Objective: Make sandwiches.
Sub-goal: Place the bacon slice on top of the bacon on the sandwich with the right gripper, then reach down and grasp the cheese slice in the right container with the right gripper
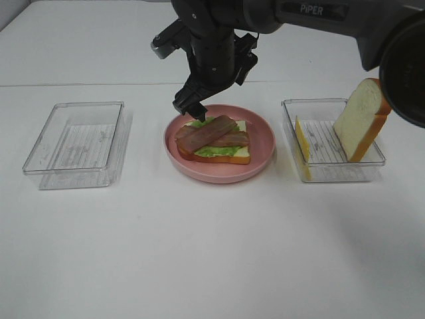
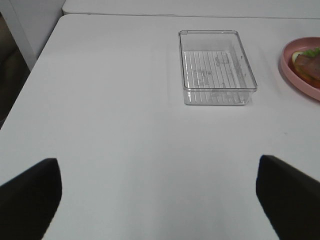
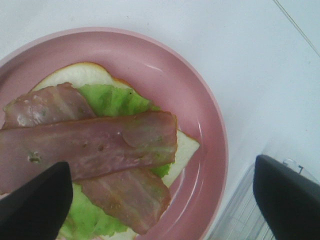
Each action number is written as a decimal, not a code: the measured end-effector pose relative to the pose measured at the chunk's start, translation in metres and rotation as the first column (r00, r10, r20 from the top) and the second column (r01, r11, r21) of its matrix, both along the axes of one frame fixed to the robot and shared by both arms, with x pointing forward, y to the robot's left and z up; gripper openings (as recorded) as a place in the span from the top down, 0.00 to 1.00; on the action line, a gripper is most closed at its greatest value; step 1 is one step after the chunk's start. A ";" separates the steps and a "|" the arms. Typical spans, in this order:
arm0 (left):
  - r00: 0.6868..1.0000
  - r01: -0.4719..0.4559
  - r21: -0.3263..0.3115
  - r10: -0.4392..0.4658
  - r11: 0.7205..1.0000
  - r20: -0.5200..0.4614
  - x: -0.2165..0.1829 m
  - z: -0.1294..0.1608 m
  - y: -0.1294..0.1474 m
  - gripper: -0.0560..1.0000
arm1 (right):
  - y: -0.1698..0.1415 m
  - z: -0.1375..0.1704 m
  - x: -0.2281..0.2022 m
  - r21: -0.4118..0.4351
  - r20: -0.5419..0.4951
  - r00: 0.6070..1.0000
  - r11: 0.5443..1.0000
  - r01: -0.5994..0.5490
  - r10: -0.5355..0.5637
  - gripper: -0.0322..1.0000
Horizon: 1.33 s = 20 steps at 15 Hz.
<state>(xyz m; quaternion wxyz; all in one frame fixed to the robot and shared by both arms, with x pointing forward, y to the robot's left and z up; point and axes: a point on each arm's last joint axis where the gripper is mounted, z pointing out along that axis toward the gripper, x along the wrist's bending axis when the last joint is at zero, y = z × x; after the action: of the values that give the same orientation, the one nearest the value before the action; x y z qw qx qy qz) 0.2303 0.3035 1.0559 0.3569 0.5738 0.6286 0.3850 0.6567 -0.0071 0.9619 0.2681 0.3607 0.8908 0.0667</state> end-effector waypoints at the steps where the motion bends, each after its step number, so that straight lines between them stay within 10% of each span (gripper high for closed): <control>1: 1.000 0.000 0.000 0.000 1.000 0.000 0.000 0.000 0.000 0.02 | -0.001 0.000 0.000 -0.005 -0.005 1.000 1.000 0.004 -0.004 0.04; 8: 1.000 0.000 0.000 0.000 1.000 0.000 0.000 0.000 0.000 0.02 | -0.033 0.067 -0.011 0.054 -0.027 0.993 0.992 0.117 -0.116 0.03; 15: 1.000 0.000 0.000 0.000 1.000 0.000 0.000 0.000 0.000 0.02 | -0.148 0.141 0.001 0.278 -0.091 0.925 0.882 0.380 -0.370 0.03; 20: 1.000 0.000 0.000 0.000 1.000 0.000 0.000 0.000 0.000 0.02 | -0.161 0.103 -0.008 0.212 -0.227 0.889 0.871 0.443 -0.397 0.03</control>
<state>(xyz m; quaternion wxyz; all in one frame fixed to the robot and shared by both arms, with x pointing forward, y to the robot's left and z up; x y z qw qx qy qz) 0.2303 0.3035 1.0559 0.3569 0.5738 0.6286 0.3850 0.6484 -0.1679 1.0654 0.1470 0.5823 0.7946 0.0897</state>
